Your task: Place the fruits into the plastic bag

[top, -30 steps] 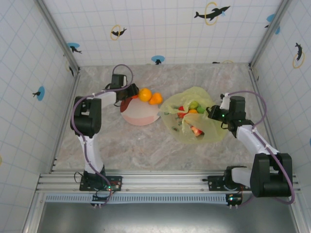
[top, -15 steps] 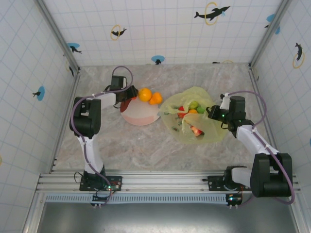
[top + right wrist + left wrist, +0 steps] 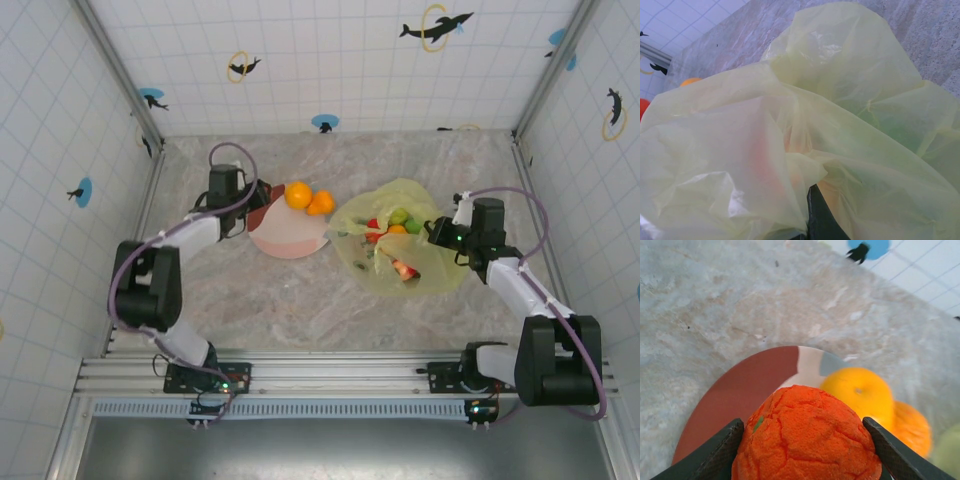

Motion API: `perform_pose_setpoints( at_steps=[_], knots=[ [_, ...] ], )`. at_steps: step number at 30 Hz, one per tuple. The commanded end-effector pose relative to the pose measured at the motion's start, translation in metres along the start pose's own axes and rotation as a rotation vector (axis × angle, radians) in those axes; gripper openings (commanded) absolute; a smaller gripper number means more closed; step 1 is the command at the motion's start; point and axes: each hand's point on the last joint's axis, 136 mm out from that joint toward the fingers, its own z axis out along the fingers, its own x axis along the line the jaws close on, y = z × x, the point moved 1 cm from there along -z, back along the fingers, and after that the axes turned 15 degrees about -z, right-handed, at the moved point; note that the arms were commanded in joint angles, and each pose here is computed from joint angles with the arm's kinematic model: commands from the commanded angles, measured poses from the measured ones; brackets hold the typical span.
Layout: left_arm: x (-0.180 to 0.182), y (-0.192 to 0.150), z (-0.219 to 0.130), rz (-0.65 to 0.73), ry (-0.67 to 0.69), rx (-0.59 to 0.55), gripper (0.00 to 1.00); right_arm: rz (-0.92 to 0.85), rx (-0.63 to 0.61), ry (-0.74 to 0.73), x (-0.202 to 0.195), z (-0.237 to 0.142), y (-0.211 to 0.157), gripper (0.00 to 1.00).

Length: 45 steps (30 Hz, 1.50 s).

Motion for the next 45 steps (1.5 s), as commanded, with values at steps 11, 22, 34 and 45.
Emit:
perform_pose_setpoints(
  at_steps=[11, 22, 34, 45],
  knots=[
    [-0.141, -0.190, -0.064, 0.362, -0.452, 0.314, 0.59, -0.008, -0.014, 0.014, 0.005, 0.005, 0.004, 0.00],
    [-0.193, -0.273, -0.016, 0.535, -0.505, 0.529, 0.60, -0.016, -0.015, 0.014, 0.009, 0.002, 0.002, 0.00],
    [-0.247, -0.292, 0.019, 0.499, -0.618, 0.545, 0.62, -0.026, -0.022, 0.015, 0.014, 0.001, 0.004, 0.00],
    [-0.247, -0.308, 0.034, 0.483, -0.613, 0.568, 0.68, -0.036, -0.035, -0.012, 0.009, -0.003, 0.010, 0.00]
  ],
)
